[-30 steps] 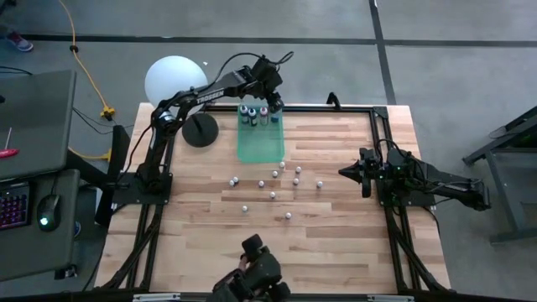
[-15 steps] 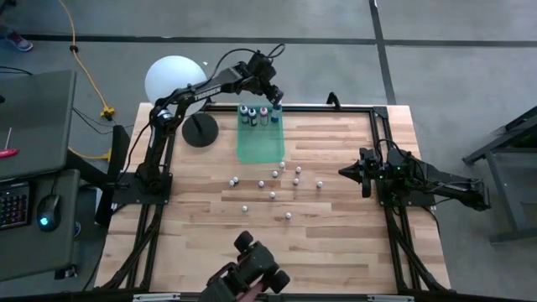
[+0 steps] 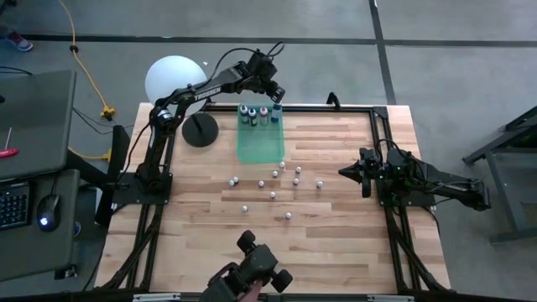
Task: Pick & Place food coloring
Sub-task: Put the small black food coloring bottle into the blue bin
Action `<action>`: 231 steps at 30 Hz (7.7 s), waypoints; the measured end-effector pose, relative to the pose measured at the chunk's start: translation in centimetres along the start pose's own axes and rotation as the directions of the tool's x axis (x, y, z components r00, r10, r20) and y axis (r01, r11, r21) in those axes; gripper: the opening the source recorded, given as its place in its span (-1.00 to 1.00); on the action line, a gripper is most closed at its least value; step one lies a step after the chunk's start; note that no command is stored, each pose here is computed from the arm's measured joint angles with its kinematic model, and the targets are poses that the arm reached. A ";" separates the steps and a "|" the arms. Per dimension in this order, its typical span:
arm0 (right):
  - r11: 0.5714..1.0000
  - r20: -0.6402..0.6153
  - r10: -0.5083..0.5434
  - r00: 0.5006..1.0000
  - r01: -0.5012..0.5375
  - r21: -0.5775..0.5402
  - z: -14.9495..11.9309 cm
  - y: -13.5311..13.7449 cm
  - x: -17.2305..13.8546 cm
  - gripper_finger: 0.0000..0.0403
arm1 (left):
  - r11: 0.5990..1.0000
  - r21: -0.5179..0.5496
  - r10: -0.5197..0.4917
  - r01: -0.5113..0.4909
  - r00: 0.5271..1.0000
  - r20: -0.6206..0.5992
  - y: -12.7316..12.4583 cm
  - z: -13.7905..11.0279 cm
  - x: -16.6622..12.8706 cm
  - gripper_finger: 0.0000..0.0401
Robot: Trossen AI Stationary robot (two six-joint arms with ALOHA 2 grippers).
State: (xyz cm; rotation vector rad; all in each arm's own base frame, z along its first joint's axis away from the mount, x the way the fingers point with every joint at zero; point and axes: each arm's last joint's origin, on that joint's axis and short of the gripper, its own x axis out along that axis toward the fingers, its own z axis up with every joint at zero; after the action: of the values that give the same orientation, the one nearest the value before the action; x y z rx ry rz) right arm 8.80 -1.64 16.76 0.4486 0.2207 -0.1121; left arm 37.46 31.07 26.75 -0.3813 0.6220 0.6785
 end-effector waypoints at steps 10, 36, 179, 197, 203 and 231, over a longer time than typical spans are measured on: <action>1.000 0.000 0.000 1.000 0.000 0.000 0.0 0.0 0.0 -1.00 | 0.999 0.000 -0.046 0.046 0.999 -0.008 -0.2 0.0 0.0 -0.99; 1.000 0.000 0.000 1.000 0.000 0.000 0.0 0.0 0.0 -1.00 | 0.839 0.358 -0.407 0.408 0.910 -0.082 -13.8 3.1 -9.4 -1.00; 1.000 -0.006 -0.003 1.000 0.003 0.002 0.0 0.0 0.1 -1.00 | 0.978 0.177 -0.107 0.109 0.994 -0.017 -11.6 -35.8 -17.7 -0.09; 1.000 -0.006 -0.003 1.000 0.003 0.002 0.0 0.0 0.1 -1.00 | 0.978 0.163 -0.129 0.129 0.992 -0.008 -11.8 -35.6 -17.7 -0.09; 1.000 -0.006 -0.003 1.000 0.003 0.001 0.0 0.0 0.1 -1.00 | 0.978 0.165 -0.128 0.128 0.992 -0.010 -11.8 -35.6 -17.7 -0.09; 1.000 -0.006 -0.003 1.000 0.003 0.002 0.0 0.0 0.1 -1.00 | 0.978 0.165 -0.130 0.130 0.991 -0.012 -11.8 -35.7 -17.7 -0.59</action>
State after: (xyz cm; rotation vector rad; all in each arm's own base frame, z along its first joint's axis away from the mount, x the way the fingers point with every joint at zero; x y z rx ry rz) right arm 8.84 -1.65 16.71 0.4504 0.2268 -0.1137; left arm 20.24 -3.98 12.70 -0.2653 0.6444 0.4979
